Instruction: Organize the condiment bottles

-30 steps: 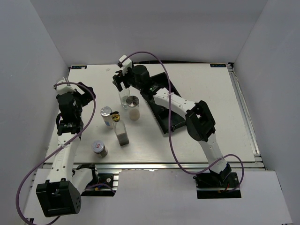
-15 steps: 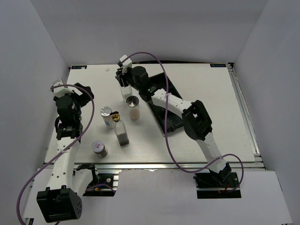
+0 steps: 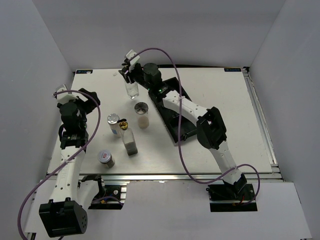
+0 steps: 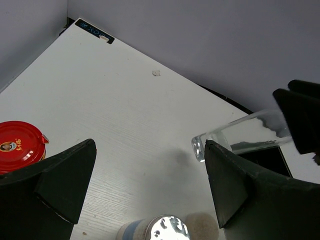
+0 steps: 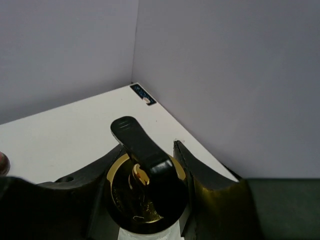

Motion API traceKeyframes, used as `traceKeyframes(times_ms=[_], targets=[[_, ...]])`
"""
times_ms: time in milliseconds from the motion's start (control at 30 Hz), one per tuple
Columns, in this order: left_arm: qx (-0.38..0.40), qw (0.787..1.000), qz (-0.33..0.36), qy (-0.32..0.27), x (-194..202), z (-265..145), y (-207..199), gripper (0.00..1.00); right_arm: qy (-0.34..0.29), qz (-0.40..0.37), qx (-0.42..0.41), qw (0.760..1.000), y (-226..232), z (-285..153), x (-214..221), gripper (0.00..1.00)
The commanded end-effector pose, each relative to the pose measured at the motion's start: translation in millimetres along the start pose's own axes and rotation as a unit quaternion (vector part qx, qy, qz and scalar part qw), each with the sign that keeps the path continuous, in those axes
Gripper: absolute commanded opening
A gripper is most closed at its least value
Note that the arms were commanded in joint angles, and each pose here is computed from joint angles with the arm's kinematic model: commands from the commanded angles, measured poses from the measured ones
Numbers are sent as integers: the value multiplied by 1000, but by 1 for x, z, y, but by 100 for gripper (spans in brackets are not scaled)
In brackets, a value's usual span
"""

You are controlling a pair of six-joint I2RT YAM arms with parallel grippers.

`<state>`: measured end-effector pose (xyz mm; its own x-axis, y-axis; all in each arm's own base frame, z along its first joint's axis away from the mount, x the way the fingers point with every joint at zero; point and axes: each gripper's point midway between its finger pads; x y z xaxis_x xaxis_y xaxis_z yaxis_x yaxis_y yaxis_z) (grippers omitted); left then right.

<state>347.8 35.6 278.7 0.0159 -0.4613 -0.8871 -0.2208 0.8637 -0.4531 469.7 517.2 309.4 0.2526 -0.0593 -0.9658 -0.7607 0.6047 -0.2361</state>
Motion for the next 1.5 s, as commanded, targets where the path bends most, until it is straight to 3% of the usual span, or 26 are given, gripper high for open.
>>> traceKeyframes(times_ms=[0, 200, 400, 633, 1467], targets=[[-5, 1000, -2, 1, 3, 0, 2, 98, -181, -36, 19, 983, -45, -23, -148, 0], [-34, 999, 3, -9, -3, 0, 12, 98, -187, -38, 25, 981, -89, -45, -168, 0], [-41, 999, 3, 2, 5, 5, 16, 98, -153, -55, 61, 985, -126, -64, -167, 0], [-60, 998, 7, 13, 10, 8, 22, 98, -114, -46, 135, 983, -181, -80, -143, 0], [-81, 996, 11, 16, 12, 10, 30, 98, -66, 0, 92, 994, -214, -78, -56, 0]])
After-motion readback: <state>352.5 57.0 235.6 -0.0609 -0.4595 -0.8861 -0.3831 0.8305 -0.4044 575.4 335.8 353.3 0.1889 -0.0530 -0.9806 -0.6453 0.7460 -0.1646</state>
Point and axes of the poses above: each gripper's point midway between its finger pads, its own z axis out along the fingers, its own y axis along the line the jaws close on, x = y × z, and after that the axes turned 2 degrees about -z, right-handed
